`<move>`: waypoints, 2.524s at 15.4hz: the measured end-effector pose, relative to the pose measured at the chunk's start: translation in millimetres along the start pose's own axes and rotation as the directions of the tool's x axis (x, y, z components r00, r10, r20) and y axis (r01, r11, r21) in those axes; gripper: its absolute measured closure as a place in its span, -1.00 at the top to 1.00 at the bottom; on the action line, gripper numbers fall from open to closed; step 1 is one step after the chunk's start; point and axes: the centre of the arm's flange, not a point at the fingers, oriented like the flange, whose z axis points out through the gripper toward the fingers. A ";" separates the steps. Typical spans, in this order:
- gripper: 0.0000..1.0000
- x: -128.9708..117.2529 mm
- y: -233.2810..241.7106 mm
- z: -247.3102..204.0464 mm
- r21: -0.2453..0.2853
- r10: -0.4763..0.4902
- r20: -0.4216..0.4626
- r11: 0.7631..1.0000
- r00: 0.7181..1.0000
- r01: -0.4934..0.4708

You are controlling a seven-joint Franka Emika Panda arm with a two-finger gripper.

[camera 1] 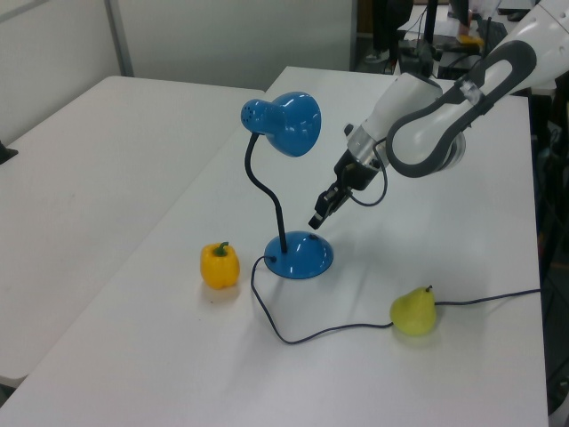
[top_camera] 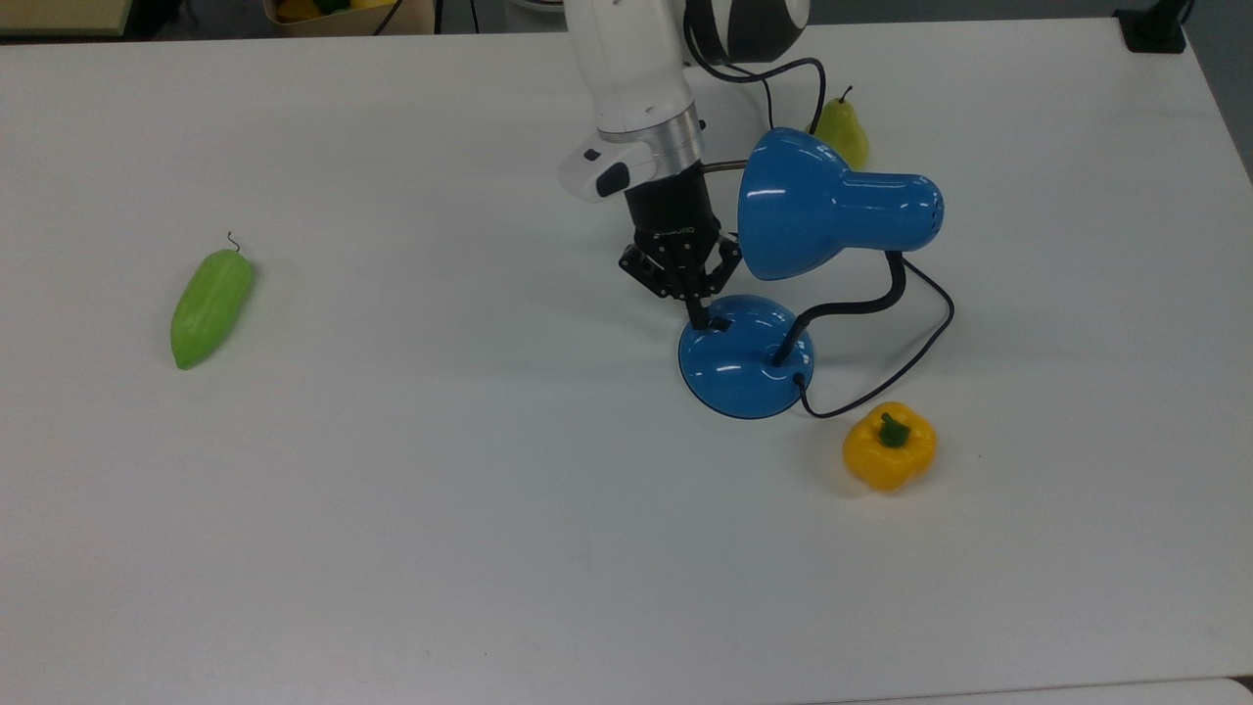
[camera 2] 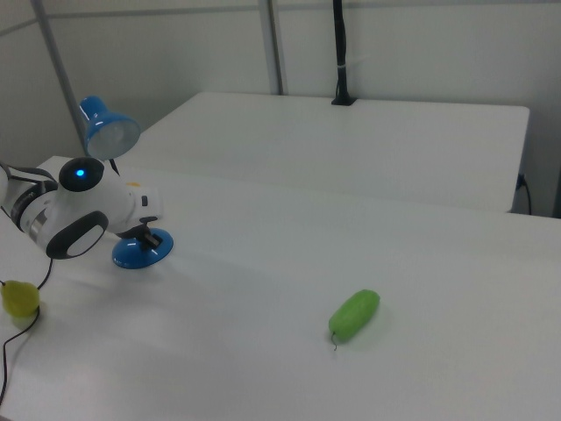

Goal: Turn on desk lamp

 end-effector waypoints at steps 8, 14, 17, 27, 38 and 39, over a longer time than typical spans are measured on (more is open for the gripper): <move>-0.98 -4.6 -10.6 1.7 0.013 -0.117 0.003 0.993 0.993 0.117; -0.98 -7.4 -10.4 7.7 -0.001 -0.138 -0.037 0.990 0.990 0.138; -0.98 -7.8 -11.3 8.1 -0.002 -0.146 -0.042 0.989 0.988 0.146; -0.98 -9.9 -15.7 8.5 0.002 -0.216 -0.040 0.976 0.976 0.216; -0.98 -10.3 -18.2 8.4 -0.008 -0.493 -0.041 0.870 0.869 0.494; -0.98 -10.4 -18.3 8.4 -0.008 -0.507 -0.041 0.862 0.861 0.507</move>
